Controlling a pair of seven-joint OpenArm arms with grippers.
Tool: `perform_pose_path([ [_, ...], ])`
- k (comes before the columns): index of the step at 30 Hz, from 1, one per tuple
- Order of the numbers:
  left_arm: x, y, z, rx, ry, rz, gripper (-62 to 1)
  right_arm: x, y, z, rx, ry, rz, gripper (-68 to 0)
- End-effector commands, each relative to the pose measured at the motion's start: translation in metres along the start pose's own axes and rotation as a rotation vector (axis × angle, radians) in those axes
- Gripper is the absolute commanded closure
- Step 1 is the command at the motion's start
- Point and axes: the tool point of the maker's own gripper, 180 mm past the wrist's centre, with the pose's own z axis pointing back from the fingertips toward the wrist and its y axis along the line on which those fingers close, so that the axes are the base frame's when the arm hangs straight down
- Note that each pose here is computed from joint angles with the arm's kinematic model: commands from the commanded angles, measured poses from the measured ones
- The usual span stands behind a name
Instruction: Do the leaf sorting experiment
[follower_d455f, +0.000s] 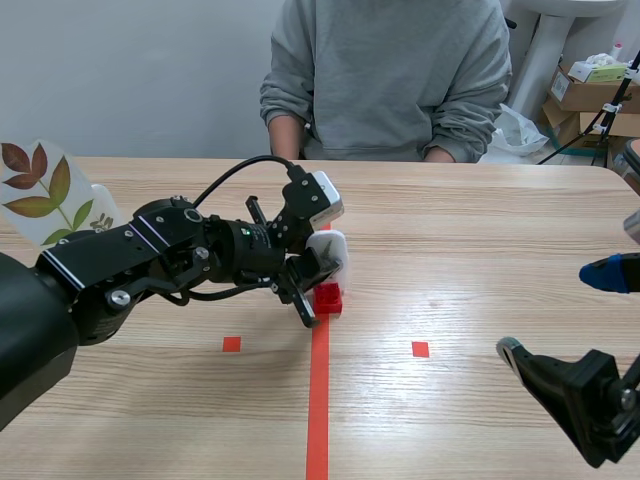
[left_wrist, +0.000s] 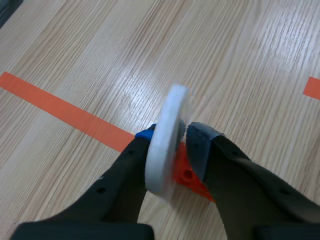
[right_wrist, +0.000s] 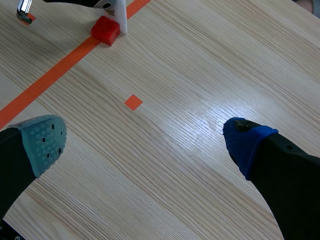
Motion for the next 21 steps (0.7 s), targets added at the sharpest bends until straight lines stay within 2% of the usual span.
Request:
perform_pose_path([
  [1, 0.017, 0.007, 0.000, 0.012, -0.049, -0.012, -8.9, 0.012, -0.003, 0.000, -0.005, -0.036, 0.017, -65.7],
  [4, 0.017, 0.007, 0.000, 0.012, -0.049, -0.012, -5.4, 0.012, -0.003, 0.000, -0.005, -0.036, 0.017, -65.7],
  [10, 0.015, -0.001, 0.003, -0.002, -0.059, 0.004, -4.0, 0.012, -0.003, 0.000, -0.005, -0.035, 0.017, -65.7],
  [14, 0.022, -0.010, 0.017, -0.003, -0.120, 0.077, -4.0, 0.011, -0.003, 0.000, -0.005, -0.035, 0.017, -65.7],
  [16, 0.022, -0.014, 0.028, 0.004, -0.121, 0.113, -4.0, 0.011, -0.003, 0.000, -0.005, -0.035, 0.017, -65.7],
  [19, 0.016, -0.015, 0.052, 0.055, -0.122, 0.156, -4.0, 0.012, -0.003, 0.000, -0.005, -0.036, 0.018, -65.7],
  [21, 0.013, -0.011, 0.072, 0.104, -0.146, 0.217, -4.0, 0.012, -0.003, 0.000, -0.005, -0.036, 0.018, -65.7],
])
